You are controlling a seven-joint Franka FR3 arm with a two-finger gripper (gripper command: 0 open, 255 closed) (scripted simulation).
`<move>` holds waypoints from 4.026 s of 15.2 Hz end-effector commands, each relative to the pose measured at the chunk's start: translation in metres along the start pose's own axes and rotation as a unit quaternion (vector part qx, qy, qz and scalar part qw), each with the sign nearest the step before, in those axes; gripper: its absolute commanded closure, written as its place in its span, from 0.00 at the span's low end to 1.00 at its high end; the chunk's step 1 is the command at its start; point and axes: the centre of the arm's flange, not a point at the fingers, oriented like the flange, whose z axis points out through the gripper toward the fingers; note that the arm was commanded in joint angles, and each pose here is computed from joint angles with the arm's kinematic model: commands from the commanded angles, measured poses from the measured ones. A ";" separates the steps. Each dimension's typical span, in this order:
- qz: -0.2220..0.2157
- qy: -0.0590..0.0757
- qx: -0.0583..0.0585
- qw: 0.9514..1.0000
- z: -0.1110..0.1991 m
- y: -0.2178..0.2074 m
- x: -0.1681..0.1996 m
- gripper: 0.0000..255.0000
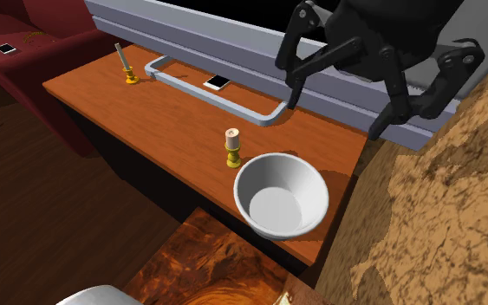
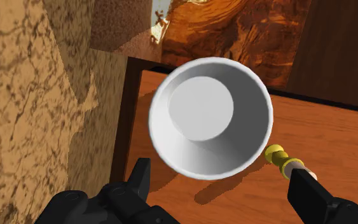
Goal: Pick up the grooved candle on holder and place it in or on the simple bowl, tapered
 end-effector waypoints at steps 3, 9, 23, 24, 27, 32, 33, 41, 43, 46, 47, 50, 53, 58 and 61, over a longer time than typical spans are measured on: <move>0.005 0.002 -0.005 1.000 0.018 -0.019 0.007 0.00; 0.020 0.007 -0.018 1.000 0.074 -0.075 0.028 0.00; 0.056 0.020 -0.051 0.997 0.209 -0.196 0.086 0.00; 0.056 0.020 -0.051 0.997 0.214 -0.196 0.086 0.00; 0.056 0.020 -0.051 0.997 0.230 -0.194 0.087 0.00; 0.056 0.020 -0.051 0.997 0.248 -0.192 0.087 0.00; 0.056 0.020 -0.051 0.997 0.248 -0.192 0.087 0.00; 0.056 0.020 -0.051 0.997 0.248 -0.192 0.087 1.00; 0.056 0.020 -0.051 0.997 0.248 -0.192 0.087 1.00; 0.056 0.020 -0.051 0.997 0.248 -0.192 0.087 1.00; 0.056 0.020 -0.051 0.997 0.248 -0.192 0.087 1.00; 0.056 0.020 -0.051 0.997 0.243 -0.193 0.087 1.00; 0.056 0.020 -0.051 0.997 0.227 -0.194 0.087 1.00; 0.056 0.020 -0.051 0.997 0.201 -0.197 0.086 1.00; 0.056 0.020 -0.051 0.997 0.185 -0.198 0.086 1.00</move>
